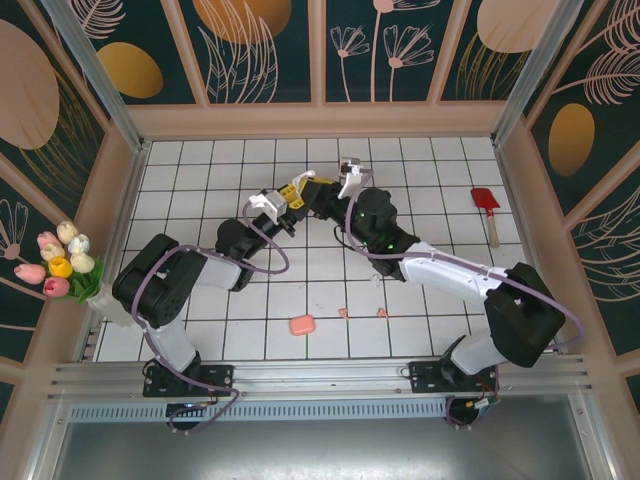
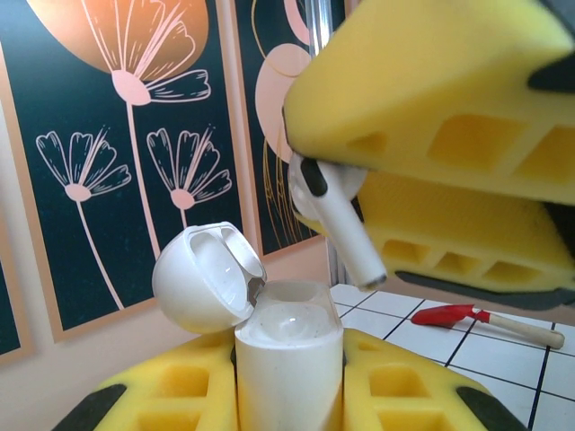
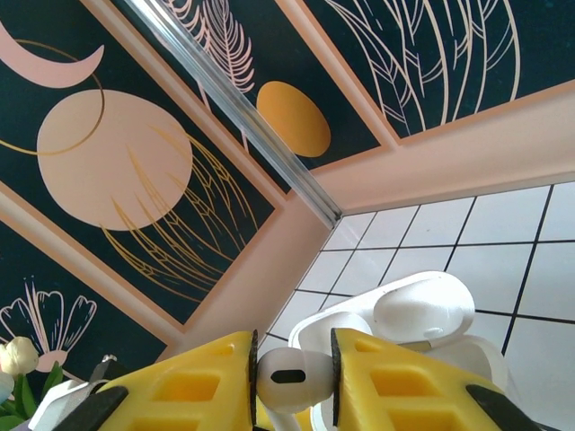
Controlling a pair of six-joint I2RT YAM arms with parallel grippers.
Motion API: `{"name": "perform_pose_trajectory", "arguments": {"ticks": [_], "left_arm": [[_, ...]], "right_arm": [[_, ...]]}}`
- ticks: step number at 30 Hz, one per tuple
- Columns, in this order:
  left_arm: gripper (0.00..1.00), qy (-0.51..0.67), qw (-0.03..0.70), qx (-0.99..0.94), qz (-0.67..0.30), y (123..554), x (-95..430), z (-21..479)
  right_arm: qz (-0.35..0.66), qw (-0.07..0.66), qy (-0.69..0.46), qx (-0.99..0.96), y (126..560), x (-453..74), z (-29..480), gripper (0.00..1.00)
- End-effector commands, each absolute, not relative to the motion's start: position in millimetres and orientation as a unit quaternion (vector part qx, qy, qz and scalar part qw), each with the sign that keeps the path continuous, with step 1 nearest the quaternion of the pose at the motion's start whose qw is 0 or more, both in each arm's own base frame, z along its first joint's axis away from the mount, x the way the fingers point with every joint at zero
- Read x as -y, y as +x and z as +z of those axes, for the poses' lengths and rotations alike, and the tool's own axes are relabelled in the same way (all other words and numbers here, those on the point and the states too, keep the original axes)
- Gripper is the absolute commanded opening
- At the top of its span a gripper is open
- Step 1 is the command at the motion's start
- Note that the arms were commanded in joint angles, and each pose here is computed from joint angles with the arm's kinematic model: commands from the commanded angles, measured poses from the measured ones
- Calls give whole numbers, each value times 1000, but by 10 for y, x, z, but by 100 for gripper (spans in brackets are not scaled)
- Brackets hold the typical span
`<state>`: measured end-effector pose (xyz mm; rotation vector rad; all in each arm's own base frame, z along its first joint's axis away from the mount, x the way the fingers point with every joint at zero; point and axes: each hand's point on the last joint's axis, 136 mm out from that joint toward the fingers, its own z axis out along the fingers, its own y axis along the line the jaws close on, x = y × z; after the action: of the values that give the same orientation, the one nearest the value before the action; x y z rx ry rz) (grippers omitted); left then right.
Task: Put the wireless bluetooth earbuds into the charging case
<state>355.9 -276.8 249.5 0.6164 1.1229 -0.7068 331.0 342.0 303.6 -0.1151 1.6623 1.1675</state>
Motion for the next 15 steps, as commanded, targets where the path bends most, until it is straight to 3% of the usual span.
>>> {"name": "perform_pose_trajectory", "arguments": {"ticks": [1,15], "left_arm": [[0,269,785,-447,-334,3440,2726,2903],[0,266,781,-453,-337,3449,2729,2855]], "right_arm": [[502,535,-40,-678,3299,-3429,3068,25],[501,551,-28,-667,3337,-3420,3146,25]]}}
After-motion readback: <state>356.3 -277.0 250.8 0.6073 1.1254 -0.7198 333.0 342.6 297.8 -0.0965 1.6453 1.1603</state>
